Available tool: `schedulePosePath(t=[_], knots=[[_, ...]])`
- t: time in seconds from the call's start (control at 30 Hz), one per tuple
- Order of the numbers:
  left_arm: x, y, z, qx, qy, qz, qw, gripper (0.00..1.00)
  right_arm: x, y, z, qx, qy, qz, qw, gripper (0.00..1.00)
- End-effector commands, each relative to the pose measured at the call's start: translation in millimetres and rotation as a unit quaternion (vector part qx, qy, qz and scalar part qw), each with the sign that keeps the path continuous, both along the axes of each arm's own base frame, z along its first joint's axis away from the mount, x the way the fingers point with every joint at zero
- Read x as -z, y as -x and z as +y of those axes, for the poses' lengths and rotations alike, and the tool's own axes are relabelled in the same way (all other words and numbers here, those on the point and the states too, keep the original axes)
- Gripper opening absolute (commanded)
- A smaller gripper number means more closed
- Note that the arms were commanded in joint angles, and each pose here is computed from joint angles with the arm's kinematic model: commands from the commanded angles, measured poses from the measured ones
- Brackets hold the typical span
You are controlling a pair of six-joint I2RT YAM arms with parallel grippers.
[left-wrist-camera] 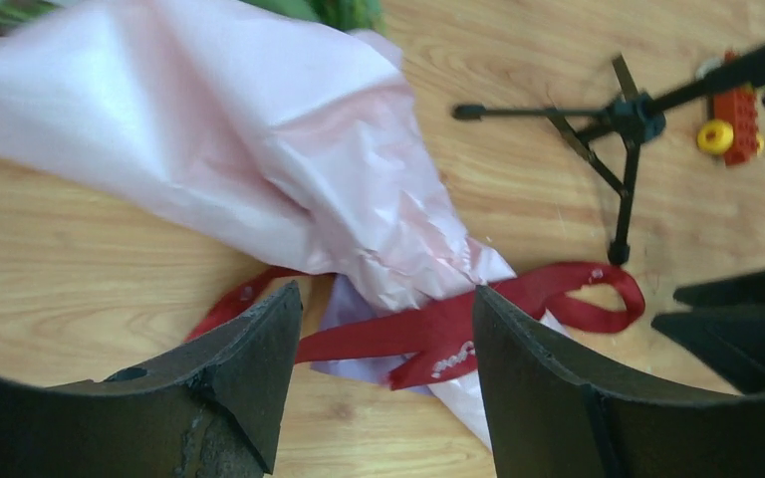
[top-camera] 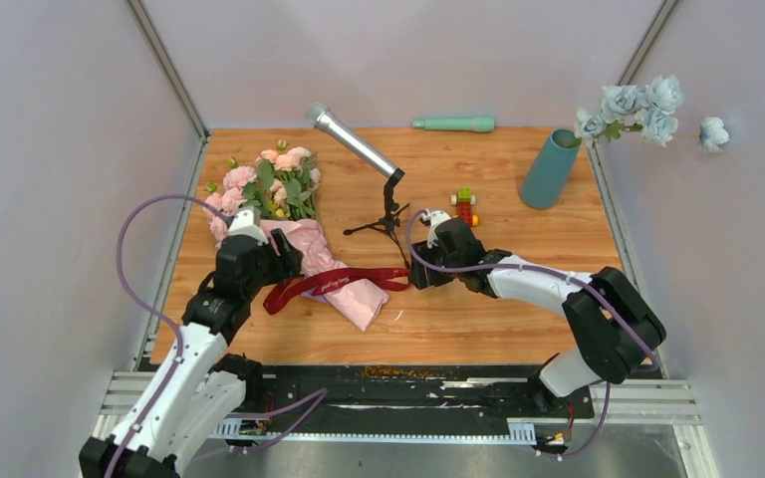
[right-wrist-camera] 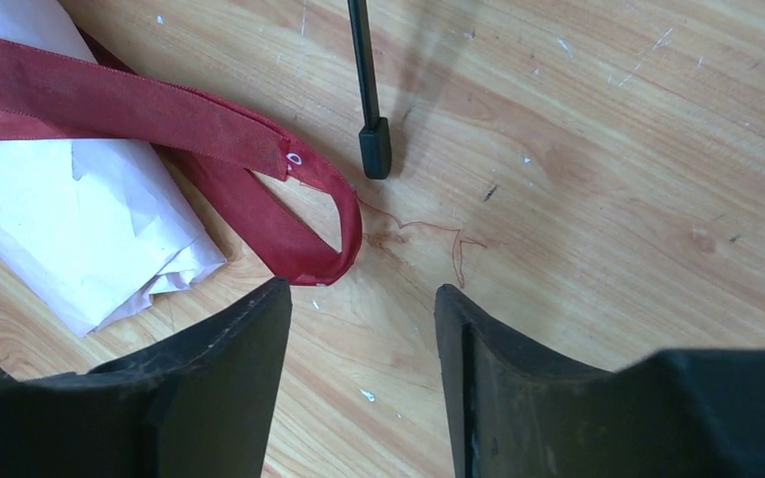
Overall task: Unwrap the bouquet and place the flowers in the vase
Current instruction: Untie the ribbon from the wrapping paper.
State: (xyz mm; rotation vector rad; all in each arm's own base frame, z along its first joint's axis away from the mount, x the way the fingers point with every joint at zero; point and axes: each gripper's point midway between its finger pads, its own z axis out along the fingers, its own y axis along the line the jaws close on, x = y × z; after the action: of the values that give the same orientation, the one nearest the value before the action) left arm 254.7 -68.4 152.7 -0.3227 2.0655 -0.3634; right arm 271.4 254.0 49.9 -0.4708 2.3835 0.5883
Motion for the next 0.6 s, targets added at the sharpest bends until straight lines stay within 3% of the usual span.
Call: schedulePosePath(t=[0.0, 0.2, 0.37, 0.57], knots=[[-9.6, -12.2, -44.5, 0.099, -0.011, -0.013, 0.995, 0.71, -16.8, -6.5, 12.7, -0.026, -0.029, -0.011, 0.999, 0.57], [1.8, -12.4, -97.1, 0.174, -0.031, -0.003, 0.984, 0.73, -10.5, -12.2, 23.3, -0.038, -0.031, 0.004, 0.999, 0.58], [12.0, -15.4, -112.9, 0.212, -0.077, 0.005, 0.974, 0.76, -6.6, -17.7, 30.3, -0.04, -0.033, 0.013, 0.999, 0.47], [30.2, -15.5, -131.5, 0.256, -0.121, 0.027, 0.959, 0.78, 2.6, -19.5, 32.7, -0.04, -0.028, 0.025, 0.999, 0.44]])
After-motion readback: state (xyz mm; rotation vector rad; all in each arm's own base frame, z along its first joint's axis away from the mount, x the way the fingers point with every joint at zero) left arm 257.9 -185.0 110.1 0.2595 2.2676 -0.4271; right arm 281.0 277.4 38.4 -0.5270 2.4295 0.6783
